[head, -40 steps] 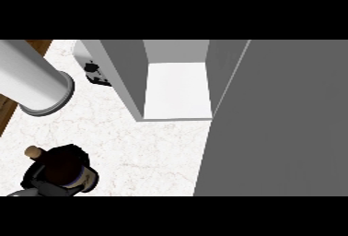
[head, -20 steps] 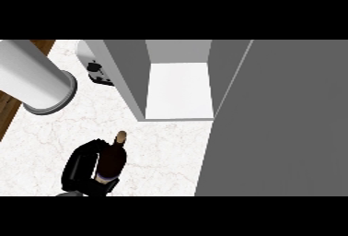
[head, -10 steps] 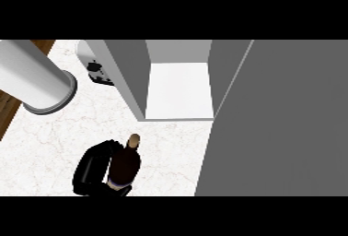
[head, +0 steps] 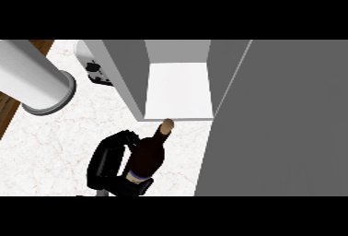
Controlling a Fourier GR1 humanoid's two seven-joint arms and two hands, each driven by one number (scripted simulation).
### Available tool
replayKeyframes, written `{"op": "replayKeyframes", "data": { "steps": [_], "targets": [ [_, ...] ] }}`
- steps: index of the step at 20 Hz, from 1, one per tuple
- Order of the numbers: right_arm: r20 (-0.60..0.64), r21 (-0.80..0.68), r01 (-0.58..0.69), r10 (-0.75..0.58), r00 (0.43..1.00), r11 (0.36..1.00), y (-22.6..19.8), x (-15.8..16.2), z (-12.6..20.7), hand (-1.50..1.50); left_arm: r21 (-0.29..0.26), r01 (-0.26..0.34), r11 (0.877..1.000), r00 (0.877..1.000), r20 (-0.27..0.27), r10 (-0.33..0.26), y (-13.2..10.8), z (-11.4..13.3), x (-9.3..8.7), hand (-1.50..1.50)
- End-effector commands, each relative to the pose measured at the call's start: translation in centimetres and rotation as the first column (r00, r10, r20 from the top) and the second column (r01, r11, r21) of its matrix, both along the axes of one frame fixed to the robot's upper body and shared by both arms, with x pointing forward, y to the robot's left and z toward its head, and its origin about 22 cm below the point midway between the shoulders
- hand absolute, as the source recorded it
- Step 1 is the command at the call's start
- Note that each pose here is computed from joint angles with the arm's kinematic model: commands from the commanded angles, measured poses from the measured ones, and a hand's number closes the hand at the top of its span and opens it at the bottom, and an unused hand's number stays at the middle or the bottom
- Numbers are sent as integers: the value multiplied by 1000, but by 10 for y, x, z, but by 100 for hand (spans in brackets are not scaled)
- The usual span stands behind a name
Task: Pick up the wine, place it into the cabinet and close the cabinet
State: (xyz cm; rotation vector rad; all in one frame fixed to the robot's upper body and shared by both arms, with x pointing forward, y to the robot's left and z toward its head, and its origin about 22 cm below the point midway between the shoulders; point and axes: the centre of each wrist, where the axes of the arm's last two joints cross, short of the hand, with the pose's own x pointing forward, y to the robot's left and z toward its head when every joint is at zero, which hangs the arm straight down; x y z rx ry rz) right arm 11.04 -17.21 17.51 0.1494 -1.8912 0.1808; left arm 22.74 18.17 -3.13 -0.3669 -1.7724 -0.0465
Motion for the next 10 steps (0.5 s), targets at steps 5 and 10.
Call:
{"op": "replayKeyframes", "data": {
  "steps": [5,10],
  "targets": [
    [27,73,-21,19,999,997,-14,-47,32,-150,53,-113,992,993,41,111,-19,16,15,150],
    [32,66,-47,45,998,997,-18,-44,35,-150,100,-136,986,990,40,132,-35,17,38,150]
  ]
}}
